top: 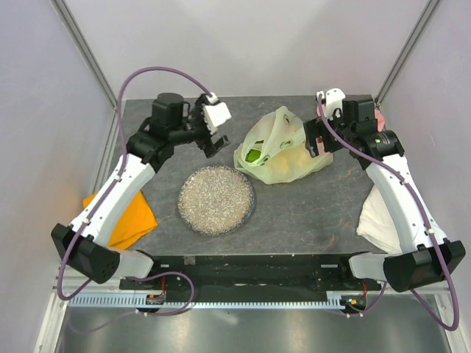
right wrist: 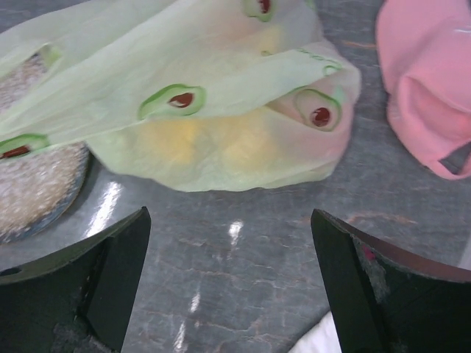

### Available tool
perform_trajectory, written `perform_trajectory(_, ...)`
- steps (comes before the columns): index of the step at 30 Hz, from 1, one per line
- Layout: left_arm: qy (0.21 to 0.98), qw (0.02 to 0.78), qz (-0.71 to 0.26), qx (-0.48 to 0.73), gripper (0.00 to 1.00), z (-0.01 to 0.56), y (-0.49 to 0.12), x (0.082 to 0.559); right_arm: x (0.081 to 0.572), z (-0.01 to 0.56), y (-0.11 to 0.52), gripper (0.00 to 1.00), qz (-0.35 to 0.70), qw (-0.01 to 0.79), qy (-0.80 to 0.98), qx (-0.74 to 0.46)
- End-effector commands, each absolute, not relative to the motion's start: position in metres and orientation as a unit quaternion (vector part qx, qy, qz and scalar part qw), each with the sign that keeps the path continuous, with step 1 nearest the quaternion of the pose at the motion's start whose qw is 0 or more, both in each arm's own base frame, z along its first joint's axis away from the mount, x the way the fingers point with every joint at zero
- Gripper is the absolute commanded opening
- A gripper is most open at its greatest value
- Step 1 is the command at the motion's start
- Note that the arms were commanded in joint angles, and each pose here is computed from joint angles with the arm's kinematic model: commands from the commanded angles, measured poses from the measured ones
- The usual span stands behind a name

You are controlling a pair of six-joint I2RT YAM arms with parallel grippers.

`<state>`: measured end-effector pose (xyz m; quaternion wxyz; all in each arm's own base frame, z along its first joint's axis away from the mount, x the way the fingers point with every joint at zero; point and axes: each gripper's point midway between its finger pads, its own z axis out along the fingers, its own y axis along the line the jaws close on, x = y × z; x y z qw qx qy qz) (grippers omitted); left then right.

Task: Take the fake fruits out of the plastic bag
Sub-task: Adjust the plastic bag at the center of the board.

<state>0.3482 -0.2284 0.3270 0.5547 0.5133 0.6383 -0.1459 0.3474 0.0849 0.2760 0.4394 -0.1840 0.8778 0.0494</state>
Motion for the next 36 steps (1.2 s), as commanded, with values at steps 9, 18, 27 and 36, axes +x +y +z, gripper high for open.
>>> perform_trajectory(9, 0.538, 0.494, -0.105, 0.675, 0.91, 0.290, -0.300, 0.327, 0.324, 0.288, 0.125, 0.98, 0.182, 0.439, 0.864, -0.165)
perform_trajectory(18, 0.541, 0.448, -0.166, 0.692, 0.73, 0.268, -0.323, 0.303, 0.319, 0.277, 0.120, 0.98, 0.181, 0.430, 0.873, -0.144)
perform_trajectory(27, 0.584, 0.408, -0.178, 0.679, 0.60, 0.226, -0.335, 0.310, 0.312, 0.268, 0.118, 0.98, 0.178, 0.427, 0.873, -0.153)
perform_trajectory(36, 0.674, 0.486, -0.191, 0.522, 0.02, 0.273, -0.343, 0.402, 0.326, 0.251, 0.137, 0.98, 0.216, 0.417, 0.865, -0.177)
